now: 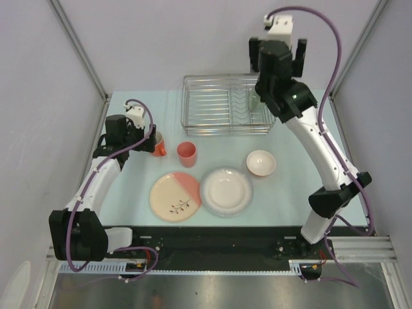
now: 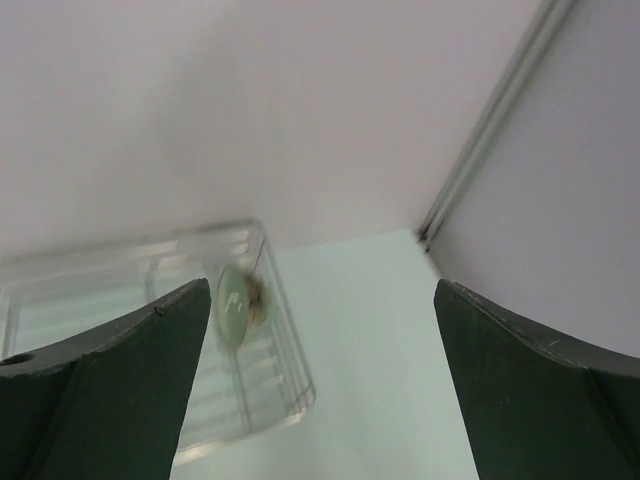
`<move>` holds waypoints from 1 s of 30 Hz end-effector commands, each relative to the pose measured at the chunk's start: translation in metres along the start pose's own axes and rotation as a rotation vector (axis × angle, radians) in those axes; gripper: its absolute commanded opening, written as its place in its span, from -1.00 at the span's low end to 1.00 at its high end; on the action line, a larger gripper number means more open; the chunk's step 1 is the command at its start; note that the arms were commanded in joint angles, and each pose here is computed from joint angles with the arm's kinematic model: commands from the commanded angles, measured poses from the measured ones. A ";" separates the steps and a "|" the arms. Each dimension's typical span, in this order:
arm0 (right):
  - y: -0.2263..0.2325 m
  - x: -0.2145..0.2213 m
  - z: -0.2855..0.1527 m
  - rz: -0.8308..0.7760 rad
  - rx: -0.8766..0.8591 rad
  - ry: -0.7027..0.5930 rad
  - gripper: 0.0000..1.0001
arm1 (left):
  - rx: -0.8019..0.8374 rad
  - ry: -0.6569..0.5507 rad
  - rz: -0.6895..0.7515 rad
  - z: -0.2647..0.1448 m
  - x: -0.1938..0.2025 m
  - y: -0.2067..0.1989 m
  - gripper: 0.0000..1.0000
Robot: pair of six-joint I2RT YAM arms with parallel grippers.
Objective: Load the mixed dishes into the dish rack
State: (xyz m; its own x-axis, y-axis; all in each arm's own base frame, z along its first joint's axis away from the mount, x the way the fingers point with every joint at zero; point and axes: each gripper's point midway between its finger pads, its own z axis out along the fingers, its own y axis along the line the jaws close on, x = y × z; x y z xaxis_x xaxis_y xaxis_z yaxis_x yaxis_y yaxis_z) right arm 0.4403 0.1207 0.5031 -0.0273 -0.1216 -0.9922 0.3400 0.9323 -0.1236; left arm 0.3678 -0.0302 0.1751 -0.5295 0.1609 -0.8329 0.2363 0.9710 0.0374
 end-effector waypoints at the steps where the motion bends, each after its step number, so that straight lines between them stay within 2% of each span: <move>1: 0.032 0.150 -0.050 -0.078 -0.194 0.411 0.97 | -0.020 -0.027 0.010 -0.003 -0.003 0.006 0.99; 3: 0.014 0.188 -0.067 -0.024 -0.162 0.517 0.88 | -0.014 -0.028 0.009 -0.002 -0.002 0.005 0.99; 4: 0.002 0.241 -0.082 -0.092 -0.144 0.614 0.86 | -0.012 -0.031 0.006 -0.002 -0.001 0.004 0.99; 5: -0.010 0.235 -0.092 0.033 -0.156 0.602 0.84 | -0.010 -0.028 0.006 -0.001 0.000 0.004 0.99; 7: -0.028 0.276 -0.112 0.031 -0.127 0.692 0.84 | -0.009 -0.024 0.003 0.000 0.001 0.003 0.99; 12: -0.039 0.293 -0.139 0.134 -0.141 0.751 0.86 | -0.014 -0.028 0.004 -0.001 0.001 0.004 0.99; 19: -0.017 0.324 -0.153 0.290 -0.223 0.859 0.87 | -0.014 -0.034 0.002 -0.005 0.003 0.003 0.99; 25: -0.019 0.361 -0.158 0.313 -0.186 0.935 0.82 | -0.027 -0.033 0.014 -0.005 0.006 0.006 0.99; 29: -0.027 0.374 -0.149 0.322 -0.157 0.929 0.78 | -0.014 -0.029 0.007 -0.004 0.009 0.003 0.99; 30: -0.028 0.375 -0.146 0.328 -0.157 0.926 0.71 | -0.013 -0.031 0.006 -0.004 0.009 0.003 0.99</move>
State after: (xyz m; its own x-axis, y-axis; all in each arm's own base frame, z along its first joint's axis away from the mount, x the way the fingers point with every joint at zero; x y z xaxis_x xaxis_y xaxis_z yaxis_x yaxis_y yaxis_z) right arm 0.2657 0.1002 0.1295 -0.7507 0.3364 -0.5686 0.3075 0.9397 0.1500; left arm 0.3591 -0.0282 0.1586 -0.5477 0.1588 -0.8215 0.2322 0.9721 0.0331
